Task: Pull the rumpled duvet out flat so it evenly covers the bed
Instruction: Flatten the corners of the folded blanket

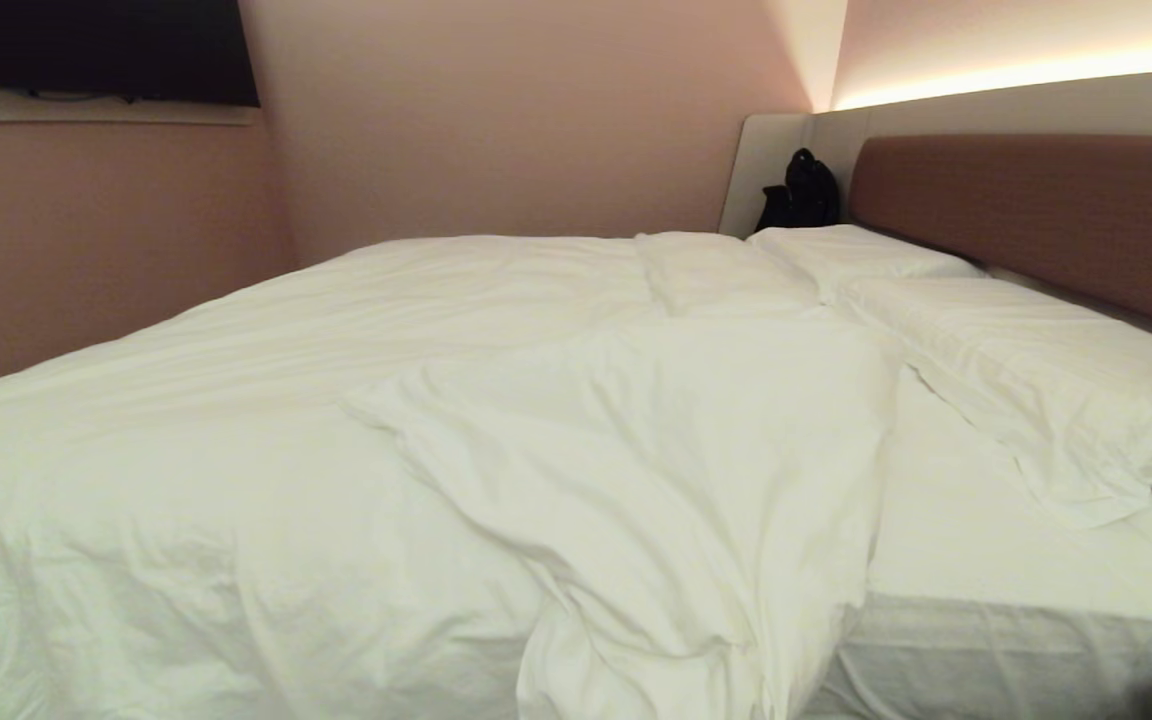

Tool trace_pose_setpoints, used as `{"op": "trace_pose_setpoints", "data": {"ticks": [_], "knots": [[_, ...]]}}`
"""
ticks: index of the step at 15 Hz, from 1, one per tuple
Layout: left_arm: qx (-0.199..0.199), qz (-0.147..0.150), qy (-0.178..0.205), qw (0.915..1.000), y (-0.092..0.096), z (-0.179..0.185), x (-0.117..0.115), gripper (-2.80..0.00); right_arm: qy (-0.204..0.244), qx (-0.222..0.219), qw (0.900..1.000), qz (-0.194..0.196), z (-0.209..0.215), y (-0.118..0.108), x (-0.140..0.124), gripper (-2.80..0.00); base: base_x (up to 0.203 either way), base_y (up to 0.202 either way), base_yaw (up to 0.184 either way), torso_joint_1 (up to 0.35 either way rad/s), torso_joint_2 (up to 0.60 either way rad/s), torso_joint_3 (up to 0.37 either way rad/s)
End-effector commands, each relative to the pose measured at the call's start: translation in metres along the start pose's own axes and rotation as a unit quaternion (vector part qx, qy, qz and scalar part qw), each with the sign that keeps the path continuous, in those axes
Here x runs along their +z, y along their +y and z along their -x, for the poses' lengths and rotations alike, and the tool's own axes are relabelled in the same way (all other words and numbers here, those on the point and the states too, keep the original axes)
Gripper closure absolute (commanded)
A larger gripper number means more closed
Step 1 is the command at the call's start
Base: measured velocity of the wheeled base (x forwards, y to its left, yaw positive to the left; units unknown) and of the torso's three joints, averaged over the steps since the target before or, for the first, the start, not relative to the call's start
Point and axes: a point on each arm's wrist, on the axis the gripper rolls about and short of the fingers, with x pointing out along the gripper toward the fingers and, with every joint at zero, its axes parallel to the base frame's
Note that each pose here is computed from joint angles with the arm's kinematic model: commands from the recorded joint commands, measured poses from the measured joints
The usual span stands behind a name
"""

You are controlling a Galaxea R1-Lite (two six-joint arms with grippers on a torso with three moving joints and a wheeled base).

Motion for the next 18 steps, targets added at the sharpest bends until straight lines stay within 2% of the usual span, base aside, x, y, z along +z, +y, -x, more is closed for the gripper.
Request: {"op": "trace_pose_setpoints", "data": {"ticks": [1, 4, 7, 8, 10, 14, 17, 18], "knots": [[0.000, 0.000, 0.000, 1.0000, 0.000, 0.000, 0.000, 0.00, 0.008, 0.037, 0.999, -0.001, 0.007, 0.001, 0.029, 0.00, 0.000, 0.000, 0.000, 0.000, 0.00, 0.000], [0.000, 0.000, 0.000, 1.0000, 0.000, 0.000, 0.000, 0.00, 0.039, 0.074, 0.996, -0.006, -0.010, 0.001, 0.065, 0.00, 0.000, 0.000, 0.000, 0.000, 0.00, 0.000], [0.000, 0.000, 0.000, 1.0000, 0.000, 0.000, 0.000, 0.00, 0.063, 0.109, 0.992, -0.029, -0.043, 0.002, 0.099, 0.00, 0.000, 0.000, 0.000, 0.000, 0.00, 0.000], [0.000, 0.000, 0.000, 1.0000, 0.000, 0.000, 0.000, 0.00, 0.080, 0.115, 0.989, -0.042, -0.063, 0.001, 0.108, 0.00, 0.000, 0.000, 0.000, 0.000, 0.00, 0.000], [0.001, 0.000, 0.000, 1.0000, 0.000, 0.000, 0.000, 0.00, 0.141, 0.124, 0.980, -0.071, -0.126, 0.001, 0.119, 0.00, 0.000, 0.000, 0.000, 0.000, 0.00, 0.000], [0.000, 0.000, 0.000, 1.0000, 0.000, 0.000, 0.000, 0.00, 0.231, 0.126, 0.956, -0.133, -0.268, 0.001, 0.114, 0.00, 0.000, 0.000, 0.000, 0.000, 0.00, 0.000], [0.000, 0.000, 0.000, 1.0000, 0.000, 0.000, 0.000, 0.00, 0.281, 0.120, 0.933, -0.192, -0.357, 0.010, 0.088, 0.00, 0.000, 0.000, 0.000, 0.000, 0.00, 0.000], [0.000, 0.000, 0.000, 1.0000, 0.000, 0.000, 0.000, 0.00, 0.294, 0.121, 0.925, -0.209, -0.374, 0.016, 0.080, 0.00, 0.000, 0.000, 0.000, 0.000, 0.00, 0.000]]}}
